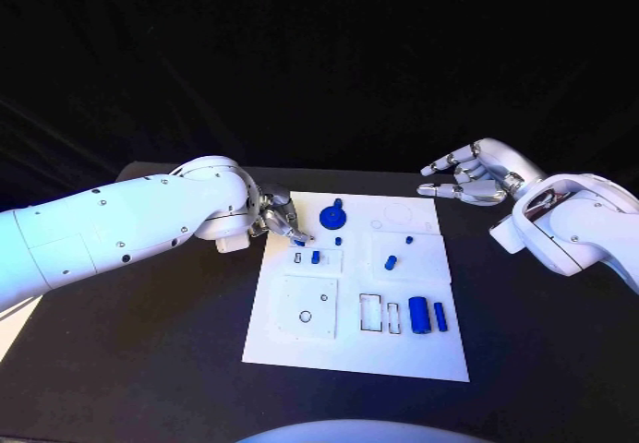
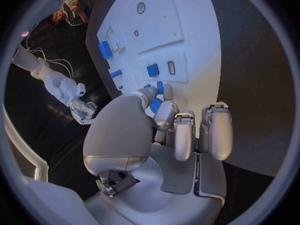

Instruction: Assemble the parts on the task board

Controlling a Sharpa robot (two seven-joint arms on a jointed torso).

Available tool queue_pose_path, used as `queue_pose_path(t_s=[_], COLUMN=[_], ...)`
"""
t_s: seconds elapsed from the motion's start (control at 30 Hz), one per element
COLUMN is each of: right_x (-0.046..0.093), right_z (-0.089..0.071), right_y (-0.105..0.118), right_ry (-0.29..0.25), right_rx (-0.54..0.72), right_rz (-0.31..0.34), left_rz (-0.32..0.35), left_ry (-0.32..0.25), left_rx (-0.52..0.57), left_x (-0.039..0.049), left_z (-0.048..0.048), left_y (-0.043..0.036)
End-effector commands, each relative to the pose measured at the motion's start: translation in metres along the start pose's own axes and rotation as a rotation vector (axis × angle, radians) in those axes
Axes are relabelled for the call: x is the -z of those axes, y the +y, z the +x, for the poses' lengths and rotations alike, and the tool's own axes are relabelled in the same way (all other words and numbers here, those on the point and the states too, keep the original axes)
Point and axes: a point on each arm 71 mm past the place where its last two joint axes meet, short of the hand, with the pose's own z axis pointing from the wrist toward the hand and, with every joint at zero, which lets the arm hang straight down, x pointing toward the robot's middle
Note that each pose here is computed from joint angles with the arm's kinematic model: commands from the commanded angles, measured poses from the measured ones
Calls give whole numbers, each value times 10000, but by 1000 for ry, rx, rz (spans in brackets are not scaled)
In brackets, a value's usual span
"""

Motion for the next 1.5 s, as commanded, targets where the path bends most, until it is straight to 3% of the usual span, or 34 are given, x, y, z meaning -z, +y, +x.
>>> queue_pose_path(t_s=[0.03, 0.53, 0.93, 1.5], right_x=[-2, -4, -1, 2], right_z=[17, 25, 25, 28], right_y=[5, 10, 9, 19], right_ry=[15, 16, 16, 15], right_rx=[0, -1, -2, -3], right_rz=[-6, -8, -9, -12], left_rz=[-44, -83, -93, -112], left_ry=[12, 110, 129, 137], left_rx=[-23, -52, -60, -69], left_x=[-1, -61, -73, -130], left_z=[42, 201, 215, 243], left_y=[24, 73, 90, 44])
